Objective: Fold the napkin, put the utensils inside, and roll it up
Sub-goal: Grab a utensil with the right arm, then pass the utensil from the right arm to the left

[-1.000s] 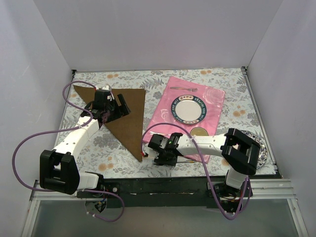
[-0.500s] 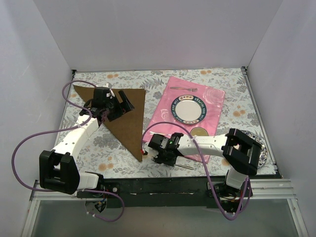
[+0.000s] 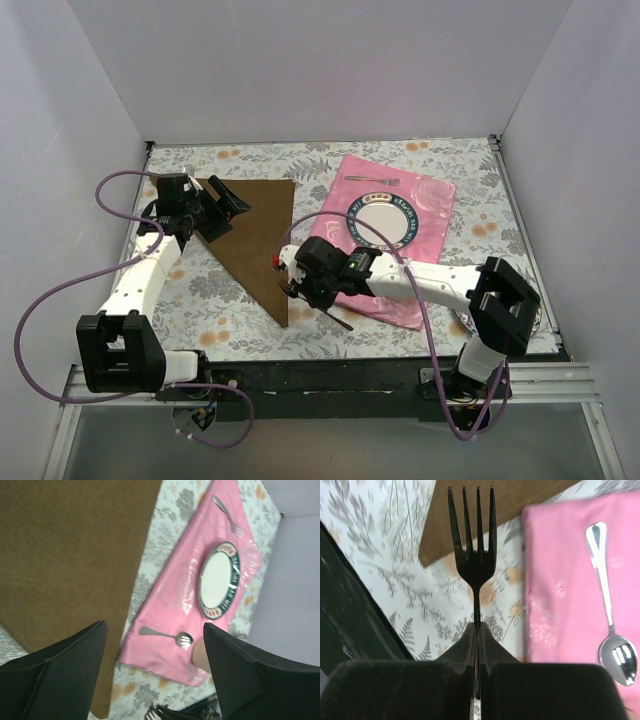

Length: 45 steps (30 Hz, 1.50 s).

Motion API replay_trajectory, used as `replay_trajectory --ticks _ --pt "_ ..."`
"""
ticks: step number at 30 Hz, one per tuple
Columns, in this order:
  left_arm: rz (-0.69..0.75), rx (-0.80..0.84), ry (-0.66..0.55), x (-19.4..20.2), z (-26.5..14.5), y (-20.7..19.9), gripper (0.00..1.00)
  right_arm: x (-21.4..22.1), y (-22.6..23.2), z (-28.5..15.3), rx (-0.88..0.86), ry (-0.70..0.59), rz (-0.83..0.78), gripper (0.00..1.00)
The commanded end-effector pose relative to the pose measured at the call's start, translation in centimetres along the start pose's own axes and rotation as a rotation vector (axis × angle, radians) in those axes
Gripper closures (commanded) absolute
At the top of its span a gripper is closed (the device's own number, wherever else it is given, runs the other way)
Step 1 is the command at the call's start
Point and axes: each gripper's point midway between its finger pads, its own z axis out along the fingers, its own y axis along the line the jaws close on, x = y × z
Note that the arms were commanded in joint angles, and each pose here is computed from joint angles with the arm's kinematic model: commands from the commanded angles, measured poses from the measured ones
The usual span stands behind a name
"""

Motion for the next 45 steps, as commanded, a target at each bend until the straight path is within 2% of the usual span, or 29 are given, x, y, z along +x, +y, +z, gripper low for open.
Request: replay_trajectory --ticks 1,5,8,13,16,19,20,24,30,36,39,40,41,42,45 --pt "0.01 0.202 0.114 2.7 -1.5 -2.8 0.28 -5.7 -1.9 -1.5 -0.008 -0.173 0.139 0.99" --pt "-0.009 0.312 0.208 5.5 -1.8 -3.1 0.35 -7.2 -3.3 -1.5 0.011 -0.197 0.218 0.99" --pt "-0.005 0.355 0.241 6.9 -1.8 -3.1 0.36 -8.6 -4.0 -1.8 0.01 -0.211 0.256 0.99" --pt "0.057 0.403 0.31 10.1 -1.5 -4.5 0.25 -10.5 -4.9 -2.4 0.015 -0.239 0.289 0.99" --pt "0.05 0.38 0.297 10.4 -1.2 -4.3 0.24 -10.4 -5.5 -2.3 0.02 -0.22 0.313 0.99" --pt "0.048 0.362 0.273 10.2 -1.1 -4.1 0.29 -10.8 -5.6 -2.5 0.014 -0.234 0.316 0.99" --pt "0.047 0.364 0.275 10.2 -1.1 -4.2 0.35 -11.1 -5.6 -2.6 0.01 -0.24 0.314 0.99" --pt "0.051 0.356 0.286 10.4 -0.6 -4.2 0.49 -11.5 -5.5 -2.7 -0.006 -0.246 0.316 0.99" --pt "0.076 0.345 0.278 10.0 -0.2 -4.2 0.52 -11.9 -4.9 -2.8 -0.044 -0.247 0.313 0.99" --pt "0.107 0.309 0.262 9.4 0.2 -3.9 0.72 -12.0 -4.4 -2.8 -0.072 -0.248 0.315 0.99" --pt "0.159 0.252 0.218 8.1 0.8 -3.5 1.0 -11.9 -4.0 -2.8 -0.098 -0.242 0.322 0.99" --pt "0.215 0.25 0.186 7.1 0.7 -4.1 1.0 -11.7 -4.0 -3.0 -0.096 -0.239 0.327 0.95" --pt "0.242 0.223 0.177 6.6 0.8 -3.8 1.0 -11.1 -4.5 -3.2 -0.088 -0.227 0.349 0.88" --pt "0.268 0.168 0.172 6.0 1.5 -3.0 1.0 -10.9 -4.9 -3.5 -0.081 -0.229 0.358 0.72" --pt "0.358 0.056 0.114 3.8 2.1 -1.6 1.0 -9.1 -6.9 -5.1 -0.011 -0.233 0.394 0.57"
